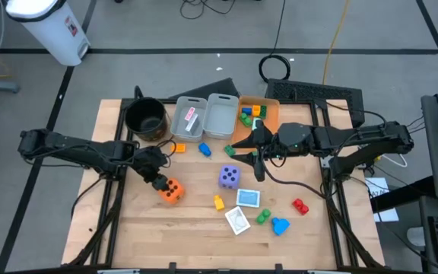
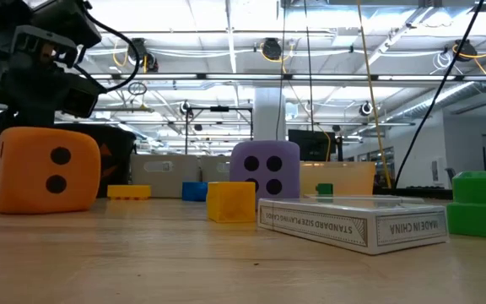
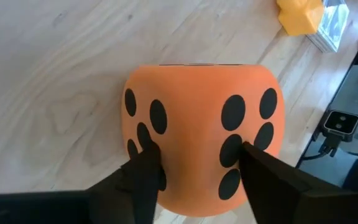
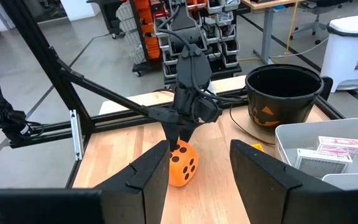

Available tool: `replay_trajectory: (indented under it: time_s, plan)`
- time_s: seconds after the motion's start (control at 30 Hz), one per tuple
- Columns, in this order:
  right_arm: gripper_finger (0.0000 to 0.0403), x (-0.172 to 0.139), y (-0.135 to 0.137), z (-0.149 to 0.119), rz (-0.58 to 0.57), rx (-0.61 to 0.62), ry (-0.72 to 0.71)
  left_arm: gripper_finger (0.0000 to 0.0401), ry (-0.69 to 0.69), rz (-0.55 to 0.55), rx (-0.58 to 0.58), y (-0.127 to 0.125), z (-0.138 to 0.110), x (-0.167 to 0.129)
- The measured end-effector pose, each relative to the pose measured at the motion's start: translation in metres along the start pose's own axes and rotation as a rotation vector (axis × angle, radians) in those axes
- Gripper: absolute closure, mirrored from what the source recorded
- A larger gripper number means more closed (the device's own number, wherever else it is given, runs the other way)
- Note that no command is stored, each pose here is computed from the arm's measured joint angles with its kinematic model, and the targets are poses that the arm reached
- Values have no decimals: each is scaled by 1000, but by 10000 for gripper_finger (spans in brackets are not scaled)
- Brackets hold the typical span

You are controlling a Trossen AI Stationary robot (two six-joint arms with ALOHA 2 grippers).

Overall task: Pick & Place Toys
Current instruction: Put the orange dice into the right gray bin

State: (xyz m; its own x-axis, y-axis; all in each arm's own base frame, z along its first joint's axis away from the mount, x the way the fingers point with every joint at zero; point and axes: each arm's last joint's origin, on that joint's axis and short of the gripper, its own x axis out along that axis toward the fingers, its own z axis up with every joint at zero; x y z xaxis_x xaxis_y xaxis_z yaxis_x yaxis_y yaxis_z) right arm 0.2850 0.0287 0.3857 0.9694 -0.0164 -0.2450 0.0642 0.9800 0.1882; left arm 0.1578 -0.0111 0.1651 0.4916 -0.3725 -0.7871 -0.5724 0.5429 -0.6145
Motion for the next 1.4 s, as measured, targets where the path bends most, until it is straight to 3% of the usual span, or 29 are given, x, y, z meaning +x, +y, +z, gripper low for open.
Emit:
replay_trajectory:
  time_s: [0.13, 0.8, 1.07, 1.4]
  plan:
    - [243, 0, 0, 0, 0, 0, 0, 234, -2, -12, 16, -1, 3, 3]
    - [243, 0, 0, 0, 0, 0, 0, 242, -24, -97, 9, -7, 5, 2]
    - [243, 0, 0, 0, 0, 0, 0, 281, -100, -199, 31, -15, 9, -8]
    - [243, 0, 0, 0, 0, 19, 0, 289, -113, -207, 30, -15, 10, -10]
